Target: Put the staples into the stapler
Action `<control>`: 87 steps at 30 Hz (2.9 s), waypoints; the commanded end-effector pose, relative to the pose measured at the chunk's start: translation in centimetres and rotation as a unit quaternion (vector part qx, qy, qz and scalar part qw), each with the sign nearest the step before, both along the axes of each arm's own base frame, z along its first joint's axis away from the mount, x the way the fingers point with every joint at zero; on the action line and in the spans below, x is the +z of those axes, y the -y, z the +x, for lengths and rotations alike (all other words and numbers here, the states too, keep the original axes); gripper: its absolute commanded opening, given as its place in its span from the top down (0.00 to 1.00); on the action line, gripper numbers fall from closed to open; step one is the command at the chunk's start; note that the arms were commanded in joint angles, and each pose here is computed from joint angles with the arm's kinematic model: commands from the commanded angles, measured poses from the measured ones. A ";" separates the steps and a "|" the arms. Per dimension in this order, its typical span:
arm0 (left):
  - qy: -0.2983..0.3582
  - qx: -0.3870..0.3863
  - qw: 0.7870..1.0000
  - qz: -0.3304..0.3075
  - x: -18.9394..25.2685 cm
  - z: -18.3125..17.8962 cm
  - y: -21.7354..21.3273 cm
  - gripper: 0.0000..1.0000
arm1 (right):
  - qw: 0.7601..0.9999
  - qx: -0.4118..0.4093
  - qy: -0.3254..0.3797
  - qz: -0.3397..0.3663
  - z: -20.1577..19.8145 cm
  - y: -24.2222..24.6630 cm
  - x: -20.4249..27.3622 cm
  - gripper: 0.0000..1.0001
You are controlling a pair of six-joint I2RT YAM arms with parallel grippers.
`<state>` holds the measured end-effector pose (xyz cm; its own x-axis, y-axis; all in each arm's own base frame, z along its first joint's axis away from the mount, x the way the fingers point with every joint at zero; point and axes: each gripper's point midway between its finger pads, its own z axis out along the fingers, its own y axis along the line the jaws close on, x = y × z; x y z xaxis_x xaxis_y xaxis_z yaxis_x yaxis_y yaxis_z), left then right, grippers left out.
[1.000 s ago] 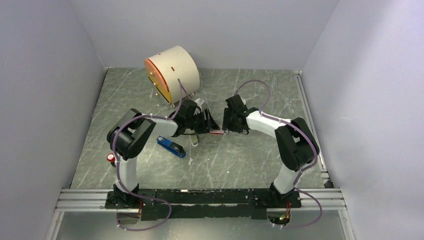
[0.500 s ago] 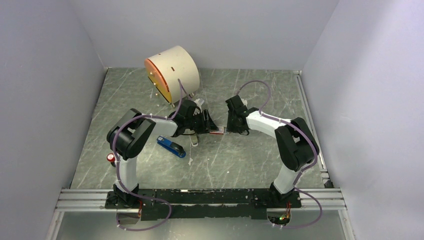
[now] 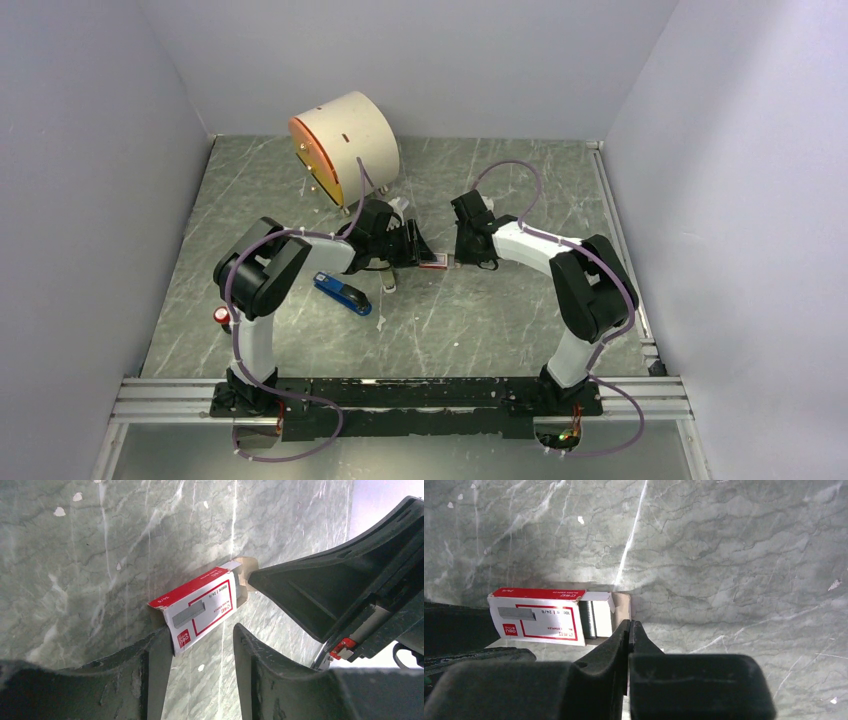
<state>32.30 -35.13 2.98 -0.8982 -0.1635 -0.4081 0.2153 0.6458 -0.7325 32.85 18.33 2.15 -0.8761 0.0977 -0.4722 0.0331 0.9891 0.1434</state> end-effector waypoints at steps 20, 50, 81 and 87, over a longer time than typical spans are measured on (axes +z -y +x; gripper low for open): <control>-0.012 0.014 0.998 0.062 -2.3 0.3 -2.7 0.51 | 0.996 -0.016 0.031 -0.077 1.2 5.0 0.9 1.00; 0.044 0.019 0.984 0.171 1.0 2.6 -4.0 0.03 | 0.996 -0.062 0.057 -0.038 0.3 8.9 6.2 0.60; 0.238 0.169 0.951 0.100 20.3 -0.9 -12.4 0.13 | 0.982 -0.056 -0.002 0.182 -1.6 -9.8 2.9 0.65; 0.245 0.194 0.943 0.112 20.0 -3.1 -15.3 0.06 | 0.978 -0.065 -0.011 0.196 0.3 -11.9 1.1 0.63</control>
<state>30.05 -21.97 24.44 -0.4871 -0.3146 -0.8147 0.2693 0.8333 -0.4828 30.99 28.22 2.91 -0.8787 0.3220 -0.3526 0.1396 0.8794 0.4551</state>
